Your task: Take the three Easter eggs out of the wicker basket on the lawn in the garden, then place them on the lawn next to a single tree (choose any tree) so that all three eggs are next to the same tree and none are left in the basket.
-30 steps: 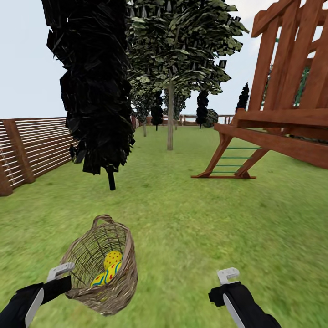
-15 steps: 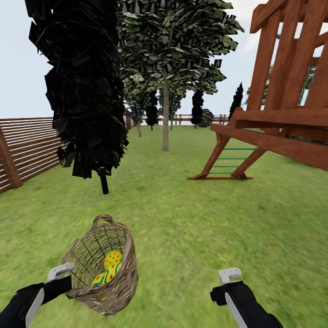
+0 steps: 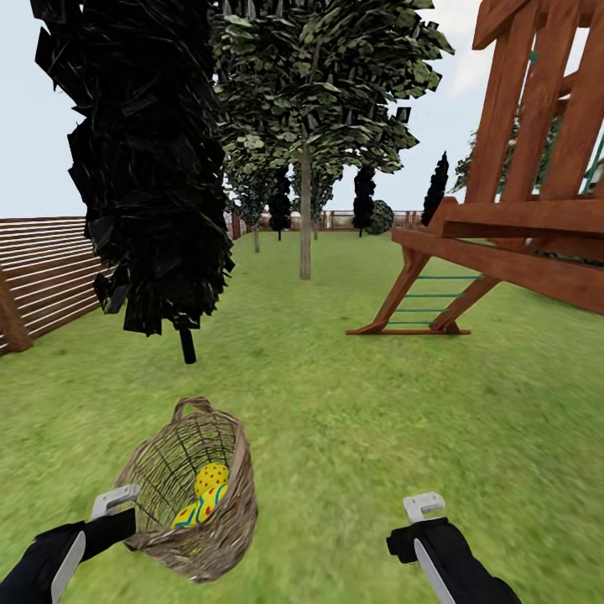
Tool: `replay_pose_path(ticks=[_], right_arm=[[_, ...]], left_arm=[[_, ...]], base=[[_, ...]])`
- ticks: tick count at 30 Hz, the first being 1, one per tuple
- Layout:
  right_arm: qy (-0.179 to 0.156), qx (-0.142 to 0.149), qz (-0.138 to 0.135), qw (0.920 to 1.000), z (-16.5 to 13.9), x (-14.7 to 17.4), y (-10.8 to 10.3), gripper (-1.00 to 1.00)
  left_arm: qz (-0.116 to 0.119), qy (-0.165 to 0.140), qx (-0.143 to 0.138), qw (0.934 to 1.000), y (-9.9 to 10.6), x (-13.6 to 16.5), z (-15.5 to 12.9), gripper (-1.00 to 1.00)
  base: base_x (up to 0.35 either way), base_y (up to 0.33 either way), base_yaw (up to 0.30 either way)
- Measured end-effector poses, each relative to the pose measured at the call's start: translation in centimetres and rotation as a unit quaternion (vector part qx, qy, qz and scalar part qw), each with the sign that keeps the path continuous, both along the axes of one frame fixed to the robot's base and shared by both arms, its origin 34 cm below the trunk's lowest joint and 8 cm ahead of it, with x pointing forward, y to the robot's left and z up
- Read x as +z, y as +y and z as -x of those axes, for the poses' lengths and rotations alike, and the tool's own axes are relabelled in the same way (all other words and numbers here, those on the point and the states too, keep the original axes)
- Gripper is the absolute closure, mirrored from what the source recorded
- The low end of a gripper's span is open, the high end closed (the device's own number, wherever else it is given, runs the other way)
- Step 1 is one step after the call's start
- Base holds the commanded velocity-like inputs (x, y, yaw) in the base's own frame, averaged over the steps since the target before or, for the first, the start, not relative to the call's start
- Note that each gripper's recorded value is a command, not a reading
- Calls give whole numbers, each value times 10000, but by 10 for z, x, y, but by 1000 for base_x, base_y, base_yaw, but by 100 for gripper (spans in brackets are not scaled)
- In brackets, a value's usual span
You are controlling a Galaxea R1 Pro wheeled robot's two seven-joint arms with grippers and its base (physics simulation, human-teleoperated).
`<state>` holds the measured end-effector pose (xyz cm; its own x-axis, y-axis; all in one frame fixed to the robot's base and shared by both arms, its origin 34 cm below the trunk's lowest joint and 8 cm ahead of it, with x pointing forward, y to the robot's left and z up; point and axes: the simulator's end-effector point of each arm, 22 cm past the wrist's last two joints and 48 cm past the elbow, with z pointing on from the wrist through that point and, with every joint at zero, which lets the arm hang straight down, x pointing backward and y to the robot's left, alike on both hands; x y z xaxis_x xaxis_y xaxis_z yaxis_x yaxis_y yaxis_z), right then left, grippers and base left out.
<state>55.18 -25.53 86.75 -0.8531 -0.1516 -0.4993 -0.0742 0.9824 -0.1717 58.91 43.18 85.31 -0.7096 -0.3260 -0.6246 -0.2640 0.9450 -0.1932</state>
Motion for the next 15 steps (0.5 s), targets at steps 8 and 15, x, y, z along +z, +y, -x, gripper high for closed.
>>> replay_pose_path(ticks=[8,15], right_arm=[[1,0,0,10000,0,0,0,-100],[1,2,5,10000,0,0,0,-100]], left_arm=[[-3,-1,-1,10000,0,0,0,100],[1,-1,0,10000,0,0,0,100]], base=[[335,0,0],[335,0,0]])
